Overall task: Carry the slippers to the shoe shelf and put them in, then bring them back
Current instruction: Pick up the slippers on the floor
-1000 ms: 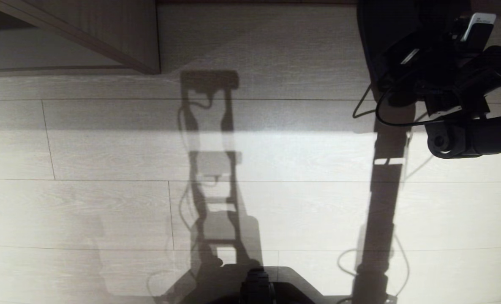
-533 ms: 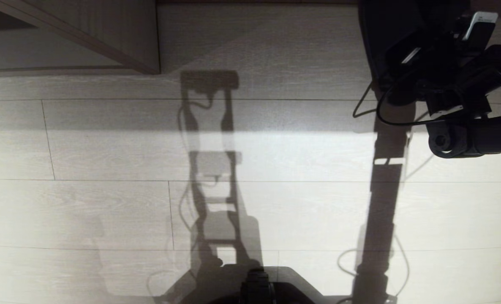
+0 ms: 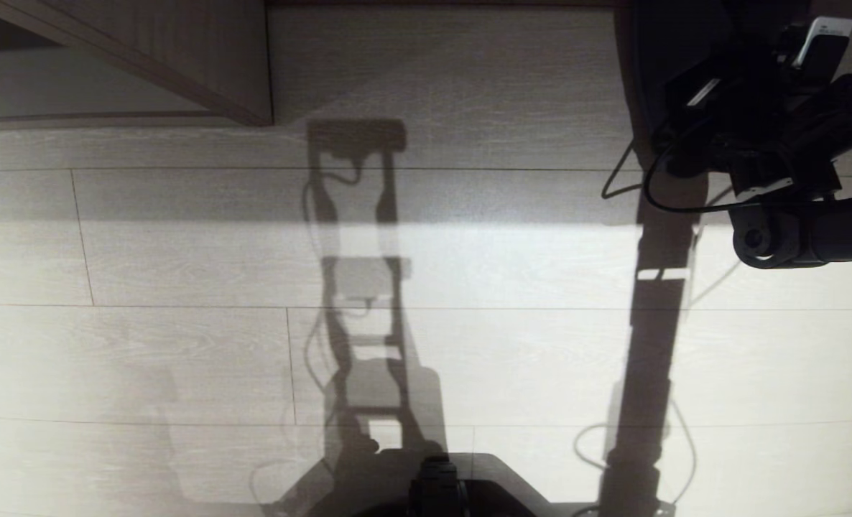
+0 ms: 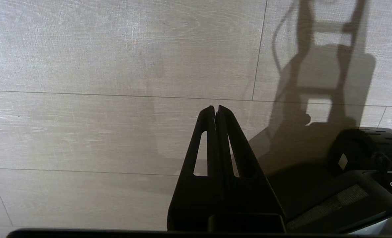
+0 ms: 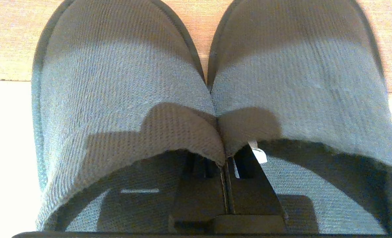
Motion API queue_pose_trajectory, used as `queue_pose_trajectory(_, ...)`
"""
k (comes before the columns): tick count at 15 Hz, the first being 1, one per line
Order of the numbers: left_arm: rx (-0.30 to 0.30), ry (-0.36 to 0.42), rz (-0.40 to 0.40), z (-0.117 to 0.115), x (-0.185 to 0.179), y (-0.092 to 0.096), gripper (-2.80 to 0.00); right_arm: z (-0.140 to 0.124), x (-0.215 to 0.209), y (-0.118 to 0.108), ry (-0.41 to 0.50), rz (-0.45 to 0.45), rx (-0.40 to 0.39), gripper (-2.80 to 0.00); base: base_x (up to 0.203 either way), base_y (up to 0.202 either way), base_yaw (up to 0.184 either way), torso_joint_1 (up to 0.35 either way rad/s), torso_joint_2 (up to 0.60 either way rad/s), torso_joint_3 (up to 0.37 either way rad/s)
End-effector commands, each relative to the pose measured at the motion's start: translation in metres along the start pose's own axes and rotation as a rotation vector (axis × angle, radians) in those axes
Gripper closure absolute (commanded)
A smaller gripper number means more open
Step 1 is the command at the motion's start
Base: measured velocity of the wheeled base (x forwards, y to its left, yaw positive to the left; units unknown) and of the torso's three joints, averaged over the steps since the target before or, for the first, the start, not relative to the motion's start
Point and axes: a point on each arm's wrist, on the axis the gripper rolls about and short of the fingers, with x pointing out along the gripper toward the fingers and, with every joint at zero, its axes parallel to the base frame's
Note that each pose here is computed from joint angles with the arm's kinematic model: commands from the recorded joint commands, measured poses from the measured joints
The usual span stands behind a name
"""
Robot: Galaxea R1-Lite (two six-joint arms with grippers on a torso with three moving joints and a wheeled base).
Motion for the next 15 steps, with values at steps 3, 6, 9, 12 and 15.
queue_pose_trajectory(3, -0.001, 0.0, -0.001, 0.0, 0.0, 0.0, 0.0, 0.005, 0.0, 0.0, -0.013, -0.001, 0.0, 0.0, 0.0, 0.0, 0.0, 0.0, 0.0, 0.0)
queue_pose_trajectory(6, -0.001, 0.0, 0.001, 0.0, 0.0, 0.0, 0.0, 0.005, 0.0, 0.0, -0.013, -0.001, 0.0, 0.0, 0.0, 0.0, 0.0, 0.0, 0.0, 0.0)
queue_pose_trajectory(9, -0.001, 0.0, 0.001, 0.0, 0.0, 0.0, 0.0, 0.022, -0.005, -0.002, -0.013, -0.004, 0.026, 0.0, 0.0, 0.0, 0.0, 0.0, 0.0, 0.0)
queue_pose_trajectory(12, -0.001, 0.0, 0.001, 0.0, 0.0, 0.0, 0.0, 0.061, -0.017, -0.006, -0.028, -0.008, 0.082, 0.0, 0.0, 0.0, 0.0, 0.0, 0.0, 0.0)
queue_pose_trajectory(15, -0.001, 0.0, -0.001, 0.0, 0.0, 0.0, 0.0, 0.102, -0.033, -0.011, -0.054, -0.016, 0.093, 0.0, 0.0, 0.0, 0.0, 0.0, 0.0, 0.0)
